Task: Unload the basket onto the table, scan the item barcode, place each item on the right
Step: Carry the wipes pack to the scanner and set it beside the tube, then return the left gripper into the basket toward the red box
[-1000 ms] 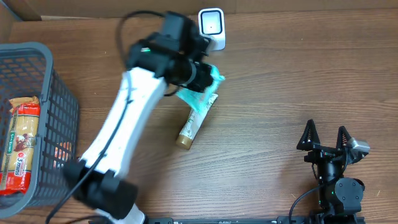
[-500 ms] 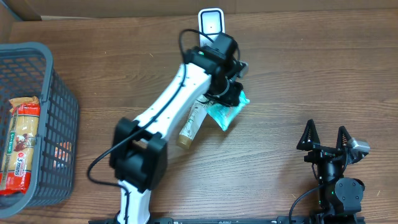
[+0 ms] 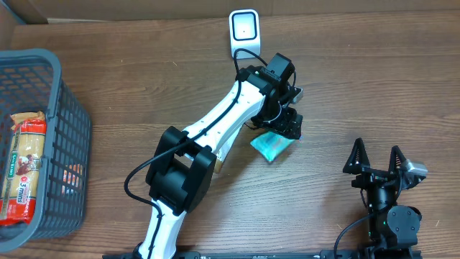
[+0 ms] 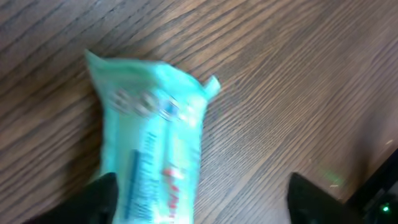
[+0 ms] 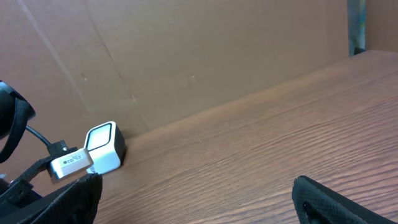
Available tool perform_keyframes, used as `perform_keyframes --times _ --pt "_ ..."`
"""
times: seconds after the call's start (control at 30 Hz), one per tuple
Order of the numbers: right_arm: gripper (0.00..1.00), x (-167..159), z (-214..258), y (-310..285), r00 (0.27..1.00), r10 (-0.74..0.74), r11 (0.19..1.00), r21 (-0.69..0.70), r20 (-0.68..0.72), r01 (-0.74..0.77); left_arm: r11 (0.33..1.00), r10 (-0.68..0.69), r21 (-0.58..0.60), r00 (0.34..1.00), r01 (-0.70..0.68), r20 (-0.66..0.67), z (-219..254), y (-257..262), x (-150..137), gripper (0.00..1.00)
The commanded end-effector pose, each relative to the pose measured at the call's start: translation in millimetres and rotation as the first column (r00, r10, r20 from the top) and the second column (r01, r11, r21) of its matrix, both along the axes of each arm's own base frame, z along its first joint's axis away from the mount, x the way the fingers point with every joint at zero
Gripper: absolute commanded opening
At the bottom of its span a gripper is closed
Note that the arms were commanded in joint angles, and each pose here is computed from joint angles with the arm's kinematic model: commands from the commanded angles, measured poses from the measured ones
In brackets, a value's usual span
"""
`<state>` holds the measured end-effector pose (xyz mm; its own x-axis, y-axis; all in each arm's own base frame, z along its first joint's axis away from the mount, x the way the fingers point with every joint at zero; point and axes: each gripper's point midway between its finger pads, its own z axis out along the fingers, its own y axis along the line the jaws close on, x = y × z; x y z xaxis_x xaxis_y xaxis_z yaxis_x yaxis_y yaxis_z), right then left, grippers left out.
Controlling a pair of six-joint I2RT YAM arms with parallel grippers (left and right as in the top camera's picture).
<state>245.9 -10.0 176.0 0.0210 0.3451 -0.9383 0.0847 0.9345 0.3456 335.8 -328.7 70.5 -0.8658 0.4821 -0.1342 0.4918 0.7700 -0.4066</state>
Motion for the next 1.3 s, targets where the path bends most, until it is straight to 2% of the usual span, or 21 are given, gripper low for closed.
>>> perform_keyframes --times 0.0,0.17,0.33,0.47,0.6,0.67,0.77,0.87,0.97,1.1,1.27 --pt "1.0 -0.2 -1.2 -1.4 1.0 -0.009 1.0 0.003 0.007 0.009 1.0 0.003 -0.017 1.0 -0.004 -0.013 -0.4 -2.5 -0.5 0.83" --pt "1.0 -0.2 -1.2 -1.4 1.0 -0.009 1.0 0.003 0.007 0.009 0.998 0.015 -0.056 0.999 -0.013 0.045 33.0 -1.5 16.6 0.84" --pt "1.0 -0.2 -1.2 -1.4 1.0 -0.009 1.0 0.003 0.007 0.009 0.992 0.057 -0.12 0.98 -0.034 0.193 126.1 22.4 45.1 0.84" --pt "1.0 -0.2 -1.2 -1.4 1.0 -0.009 1.0 0.003 0.007 0.009 0.978 0.186 -0.154 0.923 -0.141 0.338 214.0 77.9 63.8 0.86" --pt "1.0 -0.2 -1.2 -1.4 1.0 -0.009 1.0 0.003 0.007 0.009 0.935 0.354 -0.174 0.819 -0.309 0.452 282.9 165.0 65.0 0.88" --pt "1.0 -0.2 -1.2 -1.4 1.0 -0.009 1.0 0.003 0.007 0.009 0.895 0.441 -0.17 0.76 -0.412 0.478 303.2 213.8 56.6 0.88" --pt "1.0 -0.2 -1.2 -1.4 1.0 -0.009 1.0 0.003 0.007 0.009 0.8 0.574 -0.169 0.654 -0.575 0.493 323.6 290.4 34.6 0.88" --pt "1.0 -0.2 -1.2 -1.4 1.0 -0.009 1.0 0.003 0.007 0.009 0.701 0.666 -0.177 0.547 -0.691 0.507 334.9 347.2 17.2 0.91" --pt "1.0 -0.2 -1.2 -1.4 1.0 -0.009 1.0 0.003 0.007 0.009 0.617 0.718 -0.158 0.47 -0.771 0.513 335.8 391.2 1.7 0.9" --pt "1.0 -0.2 -1.2 -1.4 1.0 -0.009 1.0 0.003 0.007 0.009 0.495 0.793 -0.154 0.372 -0.855 0.482 331.3 433.3 -13.4 0.88" --pt "1.0 -0.2 -1.2 -1.4 1.0 -0.009 1.0 0.003 0.007 0.009 0.436 0.827 -0.181 0.314 -0.881 0.466 333.5 450.5 -19.0 0.83"
